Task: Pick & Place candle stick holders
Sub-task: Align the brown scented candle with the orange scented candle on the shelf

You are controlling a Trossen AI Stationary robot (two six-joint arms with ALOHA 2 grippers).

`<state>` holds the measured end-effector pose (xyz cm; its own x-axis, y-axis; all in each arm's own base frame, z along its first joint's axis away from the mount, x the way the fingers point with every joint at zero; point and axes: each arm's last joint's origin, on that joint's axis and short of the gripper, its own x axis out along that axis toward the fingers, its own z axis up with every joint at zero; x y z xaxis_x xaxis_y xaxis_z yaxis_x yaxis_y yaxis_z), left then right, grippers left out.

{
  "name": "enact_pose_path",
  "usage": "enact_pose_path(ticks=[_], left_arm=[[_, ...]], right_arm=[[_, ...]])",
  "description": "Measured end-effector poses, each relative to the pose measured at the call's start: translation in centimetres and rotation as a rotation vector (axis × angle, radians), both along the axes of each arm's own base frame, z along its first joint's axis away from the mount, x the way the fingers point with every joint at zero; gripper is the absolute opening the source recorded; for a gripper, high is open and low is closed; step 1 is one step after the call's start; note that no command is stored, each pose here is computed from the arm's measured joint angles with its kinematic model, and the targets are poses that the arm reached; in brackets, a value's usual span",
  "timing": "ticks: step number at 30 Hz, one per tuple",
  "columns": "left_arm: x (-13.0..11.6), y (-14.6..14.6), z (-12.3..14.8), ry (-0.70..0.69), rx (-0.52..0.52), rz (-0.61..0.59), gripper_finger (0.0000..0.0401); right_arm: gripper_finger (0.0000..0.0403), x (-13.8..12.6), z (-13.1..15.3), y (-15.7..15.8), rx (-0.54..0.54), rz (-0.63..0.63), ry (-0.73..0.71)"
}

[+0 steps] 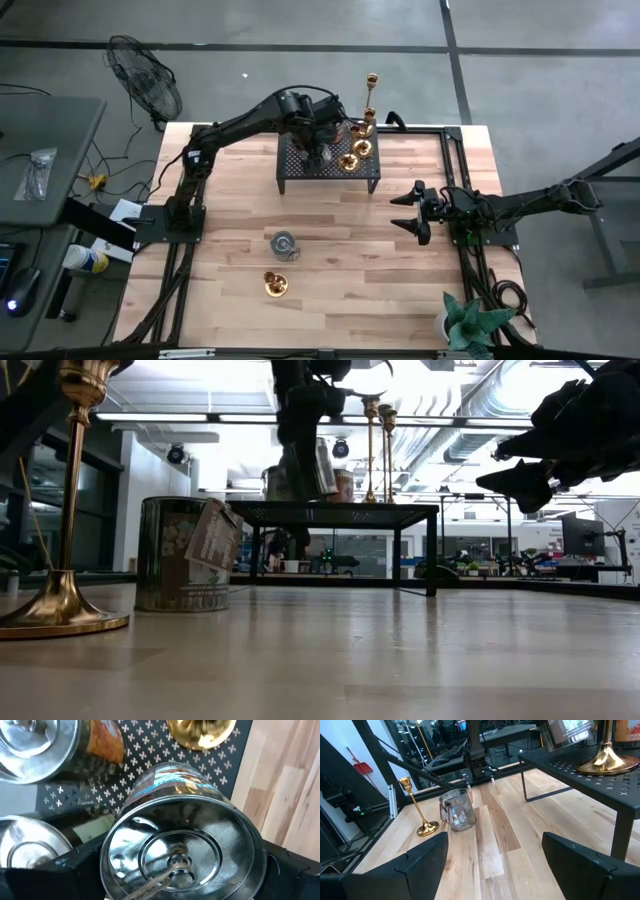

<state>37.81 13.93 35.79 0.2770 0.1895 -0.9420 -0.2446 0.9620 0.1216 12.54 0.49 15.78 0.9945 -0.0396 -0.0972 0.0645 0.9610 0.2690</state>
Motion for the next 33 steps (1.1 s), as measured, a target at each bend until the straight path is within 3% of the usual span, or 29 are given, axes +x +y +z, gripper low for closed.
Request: enact_pose_path(ticks=[18,33], left_arm=[[-0.05,-0.02,-0.33,0.028,-0.010,-0.002,0.0352],[0.53,0.13,-0.97,0.030,-0.014,-0.024,0.0386]], right_arm=[[0.0316,0.00,0.00,0.00,0.000,0.000,0.000],[0.0316,0.00,0.00,0.01,0.000,0.001,0.000]])
